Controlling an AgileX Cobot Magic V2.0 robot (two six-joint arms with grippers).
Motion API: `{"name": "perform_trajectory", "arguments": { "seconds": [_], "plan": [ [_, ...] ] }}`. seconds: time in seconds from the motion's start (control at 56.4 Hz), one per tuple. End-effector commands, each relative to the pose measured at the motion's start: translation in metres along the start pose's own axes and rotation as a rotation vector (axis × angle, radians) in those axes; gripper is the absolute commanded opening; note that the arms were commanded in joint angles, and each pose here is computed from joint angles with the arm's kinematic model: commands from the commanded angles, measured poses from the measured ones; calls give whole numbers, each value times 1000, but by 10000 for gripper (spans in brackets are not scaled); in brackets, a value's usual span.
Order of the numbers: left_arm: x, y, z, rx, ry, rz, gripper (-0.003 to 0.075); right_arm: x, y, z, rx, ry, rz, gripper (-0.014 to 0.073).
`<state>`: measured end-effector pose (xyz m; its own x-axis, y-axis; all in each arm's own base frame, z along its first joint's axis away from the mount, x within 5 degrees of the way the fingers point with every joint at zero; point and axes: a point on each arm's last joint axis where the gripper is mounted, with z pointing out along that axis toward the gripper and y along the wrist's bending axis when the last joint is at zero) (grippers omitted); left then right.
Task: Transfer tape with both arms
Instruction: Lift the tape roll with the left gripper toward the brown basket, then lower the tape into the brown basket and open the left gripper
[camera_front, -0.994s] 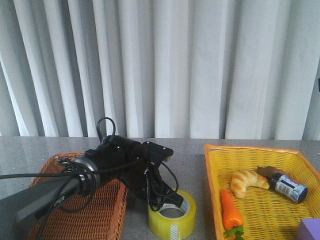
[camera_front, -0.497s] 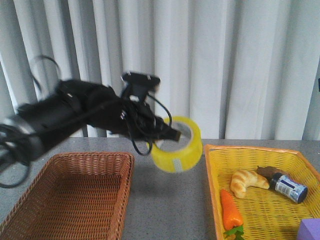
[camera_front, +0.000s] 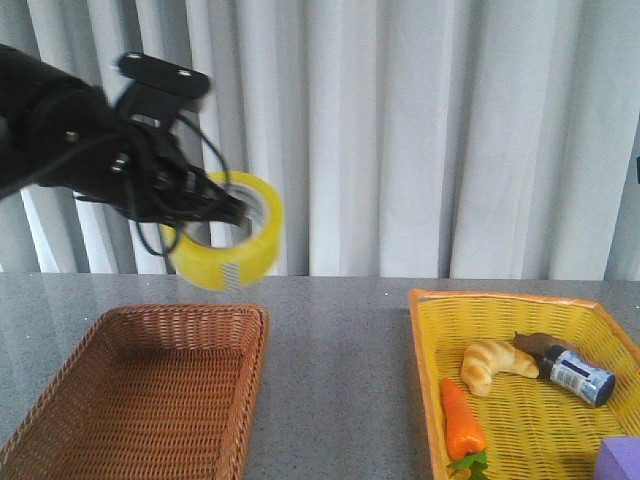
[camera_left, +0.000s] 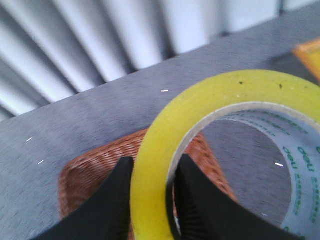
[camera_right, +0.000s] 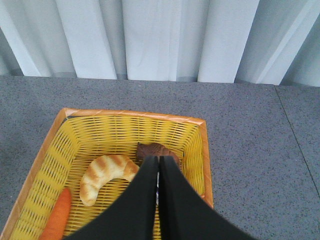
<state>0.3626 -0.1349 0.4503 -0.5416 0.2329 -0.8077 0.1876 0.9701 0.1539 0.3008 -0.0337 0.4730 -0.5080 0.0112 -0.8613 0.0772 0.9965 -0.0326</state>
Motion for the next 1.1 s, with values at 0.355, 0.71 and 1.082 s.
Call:
{"name": "perform_trajectory", "arguments": {
  "seconds": [0.355, 0.71, 1.082],
  "plan": [
    [42, 68, 36, -68, 16, -207, 94, -14, -3, -18, 17, -121, -2, -7],
    [94, 56, 117, -56, 290, -205, 94, -14, -3, -18, 17, -121, -2, -7],
    [109, 50, 143, -42, 353, -217, 95, -14, -3, -18, 17, -121, -2, -7]
  ]
}}
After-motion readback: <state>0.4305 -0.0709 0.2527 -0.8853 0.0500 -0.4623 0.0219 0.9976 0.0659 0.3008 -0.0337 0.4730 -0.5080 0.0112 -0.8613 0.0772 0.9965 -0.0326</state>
